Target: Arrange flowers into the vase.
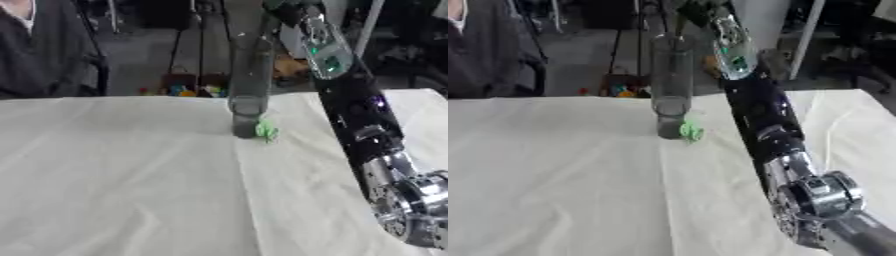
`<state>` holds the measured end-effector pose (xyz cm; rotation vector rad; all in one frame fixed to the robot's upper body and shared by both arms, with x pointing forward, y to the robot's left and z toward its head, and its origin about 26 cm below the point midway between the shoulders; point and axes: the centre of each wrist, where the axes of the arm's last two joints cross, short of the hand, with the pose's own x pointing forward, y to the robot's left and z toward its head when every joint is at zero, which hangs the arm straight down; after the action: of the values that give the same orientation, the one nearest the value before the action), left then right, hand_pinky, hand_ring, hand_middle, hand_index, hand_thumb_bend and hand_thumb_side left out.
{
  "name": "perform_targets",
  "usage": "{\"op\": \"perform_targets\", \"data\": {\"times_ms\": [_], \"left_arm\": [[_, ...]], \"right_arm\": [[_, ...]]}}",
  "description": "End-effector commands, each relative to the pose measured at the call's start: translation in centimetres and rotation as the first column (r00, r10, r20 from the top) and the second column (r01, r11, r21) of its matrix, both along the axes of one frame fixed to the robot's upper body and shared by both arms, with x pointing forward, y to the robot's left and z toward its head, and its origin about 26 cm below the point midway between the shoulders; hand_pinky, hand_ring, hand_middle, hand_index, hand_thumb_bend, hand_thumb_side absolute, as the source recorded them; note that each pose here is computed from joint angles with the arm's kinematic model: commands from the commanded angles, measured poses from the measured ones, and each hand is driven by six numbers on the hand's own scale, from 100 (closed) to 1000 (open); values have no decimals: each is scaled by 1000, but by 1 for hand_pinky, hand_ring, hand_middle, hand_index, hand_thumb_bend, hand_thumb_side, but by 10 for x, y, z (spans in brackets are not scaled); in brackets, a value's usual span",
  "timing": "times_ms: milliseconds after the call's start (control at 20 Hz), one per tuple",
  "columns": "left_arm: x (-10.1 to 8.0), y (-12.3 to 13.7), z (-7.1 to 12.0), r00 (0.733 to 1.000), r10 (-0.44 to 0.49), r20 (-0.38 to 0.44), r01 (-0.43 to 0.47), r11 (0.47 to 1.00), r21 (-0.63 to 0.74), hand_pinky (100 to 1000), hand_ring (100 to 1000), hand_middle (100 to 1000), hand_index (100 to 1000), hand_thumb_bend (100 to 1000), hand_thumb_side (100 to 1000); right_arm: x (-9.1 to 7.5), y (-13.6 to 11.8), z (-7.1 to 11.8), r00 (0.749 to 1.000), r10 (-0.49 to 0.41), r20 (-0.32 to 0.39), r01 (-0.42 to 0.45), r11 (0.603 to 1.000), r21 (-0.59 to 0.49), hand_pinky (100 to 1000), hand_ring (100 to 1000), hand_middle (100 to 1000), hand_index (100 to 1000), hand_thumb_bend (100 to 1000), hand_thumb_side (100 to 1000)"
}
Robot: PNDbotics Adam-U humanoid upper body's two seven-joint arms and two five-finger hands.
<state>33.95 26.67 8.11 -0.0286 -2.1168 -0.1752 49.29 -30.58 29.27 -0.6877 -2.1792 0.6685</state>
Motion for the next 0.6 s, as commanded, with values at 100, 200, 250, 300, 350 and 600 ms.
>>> {"op": "perform_targets", "data": {"times_ms": [100, 200, 250, 300, 350, 600], "left_arm": [[1, 6, 7, 1000, 9, 24, -9, 1000, 15, 920, 677, 755, 641, 1000, 516], [1, 7, 7, 1000, 12, 22, -12, 1000, 16, 920, 677, 755, 641, 1000, 516], [1, 7, 7, 1000, 13, 21, -13, 1000, 16, 920, 677, 755, 641, 1000, 516], [1, 8, 6, 1000, 13, 21, -14, 1000, 17, 920, 677, 755, 641, 1000, 516], [1, 8, 6, 1000, 14, 20, -14, 1000, 17, 920, 677, 755, 641, 1000, 516], [1, 8, 6, 1000, 15, 19, -15, 1000, 17, 920, 677, 755, 641, 1000, 517]], "right_arm": [[-3, -13, 21, 1000, -21, 2, 21, 996, -84, 860, 964, 823, 852, 100, 702], [-2, -17, 20, 999, -17, -30, 13, 992, -122, 868, 972, 827, 865, 100, 713], [-2, -19, 19, 999, -16, -45, 9, 991, -135, 870, 975, 830, 868, 100, 720], [-1, -20, 18, 998, -14, -57, 6, 990, -142, 873, 981, 834, 872, 100, 737], [-1, -22, 17, 997, -14, -70, 4, 990, -141, 874, 983, 837, 873, 100, 743], [1, -25, 9, 993, -12, -121, 0, 995, -99, 883, 1000, 859, 887, 100, 826]]}}
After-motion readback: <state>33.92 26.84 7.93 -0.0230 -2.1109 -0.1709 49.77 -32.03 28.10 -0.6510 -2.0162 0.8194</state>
